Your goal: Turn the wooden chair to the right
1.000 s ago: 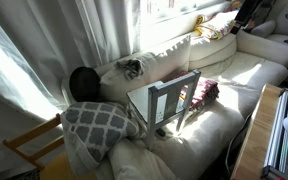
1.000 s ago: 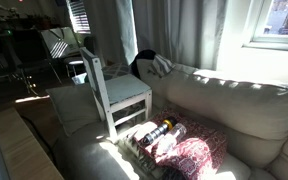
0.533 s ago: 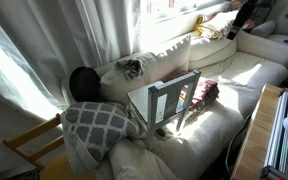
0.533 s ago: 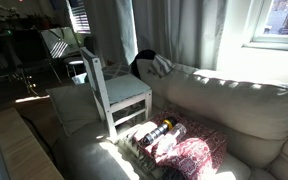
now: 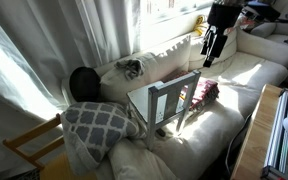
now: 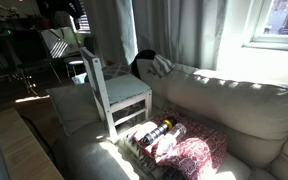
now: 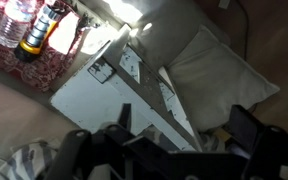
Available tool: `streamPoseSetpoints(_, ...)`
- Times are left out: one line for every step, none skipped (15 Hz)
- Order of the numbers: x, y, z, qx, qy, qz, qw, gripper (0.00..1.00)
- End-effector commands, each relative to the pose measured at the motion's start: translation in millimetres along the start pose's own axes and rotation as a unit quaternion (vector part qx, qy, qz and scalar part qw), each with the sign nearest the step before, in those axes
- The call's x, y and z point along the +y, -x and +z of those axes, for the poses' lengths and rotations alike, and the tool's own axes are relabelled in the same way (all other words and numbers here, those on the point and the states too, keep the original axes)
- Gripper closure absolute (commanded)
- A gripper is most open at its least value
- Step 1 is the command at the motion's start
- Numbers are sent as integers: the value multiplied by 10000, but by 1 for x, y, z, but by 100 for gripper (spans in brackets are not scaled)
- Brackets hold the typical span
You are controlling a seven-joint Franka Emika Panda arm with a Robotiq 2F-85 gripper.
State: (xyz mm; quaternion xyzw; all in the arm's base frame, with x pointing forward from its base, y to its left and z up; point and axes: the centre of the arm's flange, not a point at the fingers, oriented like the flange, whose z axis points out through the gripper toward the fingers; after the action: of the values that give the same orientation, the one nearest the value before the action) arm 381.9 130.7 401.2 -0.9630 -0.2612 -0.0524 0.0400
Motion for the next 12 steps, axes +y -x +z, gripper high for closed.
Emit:
streamPoseSetpoints(-7, -59, 40, -262, -353, -896, 9950, 0)
streamPoseSetpoints(-10, -68, 50, -332, -417, -1146, 9920, 0)
streamPoseSetpoints(-13, -77, 59, -379, -498, -1406, 9881, 0)
streamPoseSetpoints(-15, -85, 70, -467, -512, -1667, 9836, 0)
streamPoseSetpoints(-16, -92, 77, -525, -574, -1917, 9784, 0)
streamPoseSetpoints(-16, -98, 87, -585, -600, -2175, 9725, 0)
streamPoseSetpoints(-17, -103, 94, -633, -622, -2379, 9672, 0)
streamPoseSetpoints(-15, -108, 104, -662, -572, -2486, 9646, 0)
streamPoseSetpoints(-14, -111, 112, -633, -589, -2558, 9629, 0)
streamPoseSetpoints(-13, -115, 119, -624, -611, -2620, 9611, 0)
streamPoseSetpoints(-11, -119, 123, -590, -575, -2653, 9607, 0)
streamPoseSetpoints(-10, -122, 127, -520, -556, -2662, 9609, 0)
